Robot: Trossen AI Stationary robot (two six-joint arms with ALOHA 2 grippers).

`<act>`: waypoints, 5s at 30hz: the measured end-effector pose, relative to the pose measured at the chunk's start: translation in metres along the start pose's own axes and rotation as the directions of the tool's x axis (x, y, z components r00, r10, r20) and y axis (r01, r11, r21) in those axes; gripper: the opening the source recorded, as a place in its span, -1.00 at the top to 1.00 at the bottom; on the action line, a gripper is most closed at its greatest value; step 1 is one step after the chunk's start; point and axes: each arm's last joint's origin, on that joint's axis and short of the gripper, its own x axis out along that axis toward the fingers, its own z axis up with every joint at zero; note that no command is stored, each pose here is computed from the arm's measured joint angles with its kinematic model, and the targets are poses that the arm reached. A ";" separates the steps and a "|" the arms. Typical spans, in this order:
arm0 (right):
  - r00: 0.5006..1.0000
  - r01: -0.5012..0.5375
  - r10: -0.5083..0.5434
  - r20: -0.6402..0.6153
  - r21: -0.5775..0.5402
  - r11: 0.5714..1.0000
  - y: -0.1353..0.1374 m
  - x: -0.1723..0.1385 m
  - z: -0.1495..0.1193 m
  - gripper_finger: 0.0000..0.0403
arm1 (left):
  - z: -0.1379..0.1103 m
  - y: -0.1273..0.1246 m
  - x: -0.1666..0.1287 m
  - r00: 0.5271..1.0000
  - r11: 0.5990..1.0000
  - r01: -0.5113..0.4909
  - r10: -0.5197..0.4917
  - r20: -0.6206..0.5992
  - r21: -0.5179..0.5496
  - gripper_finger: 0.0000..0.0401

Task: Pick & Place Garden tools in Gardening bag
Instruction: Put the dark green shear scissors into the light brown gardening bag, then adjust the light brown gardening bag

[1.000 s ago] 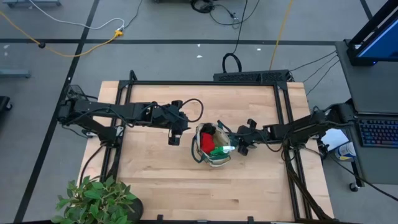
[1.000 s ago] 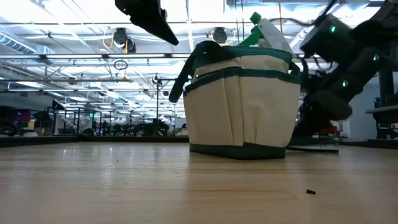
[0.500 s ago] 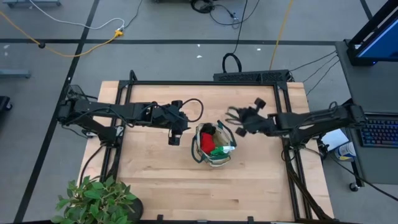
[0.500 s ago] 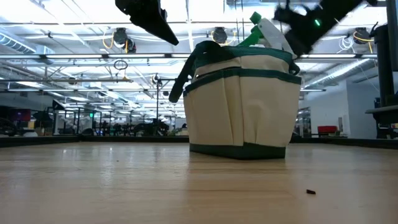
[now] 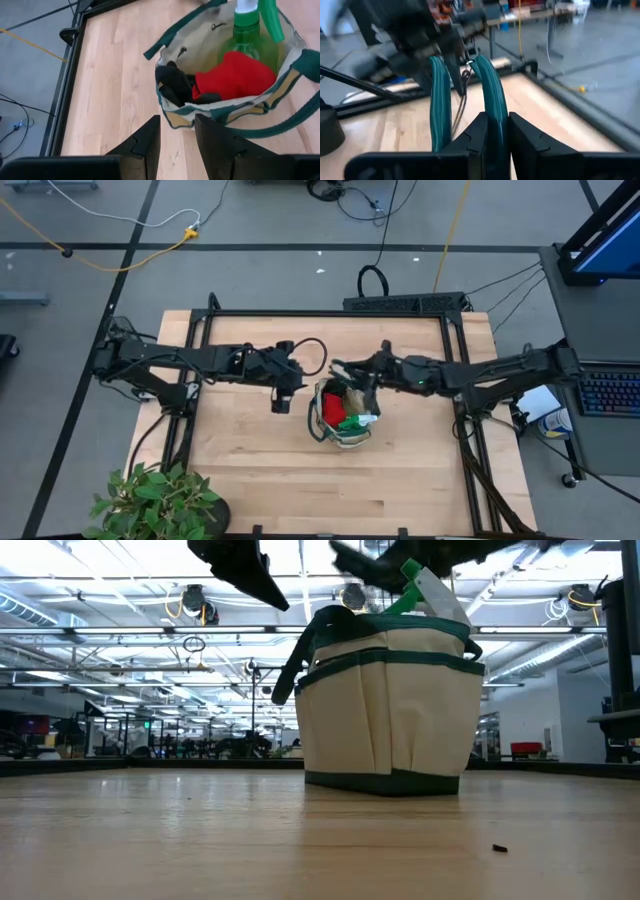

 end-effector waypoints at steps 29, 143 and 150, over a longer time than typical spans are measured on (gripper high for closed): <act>0.993 0.016 -0.002 -0.117 0.118 0.993 0.013 0.051 -0.052 0.76 | 0.000 -0.021 0.015 0.977 0.869 -0.104 -0.002 0.214 0.483 0.37; 0.977 -0.209 0.163 -0.135 -0.492 0.845 0.015 0.012 -0.023 0.34 | -0.016 -0.019 0.061 0.970 0.991 0.119 -0.127 0.205 0.053 0.86; 0.958 -0.258 0.164 -0.236 -0.451 0.854 0.018 0.009 -0.034 0.34 | -0.020 -0.022 0.062 0.973 0.984 0.157 -0.169 0.160 0.083 0.85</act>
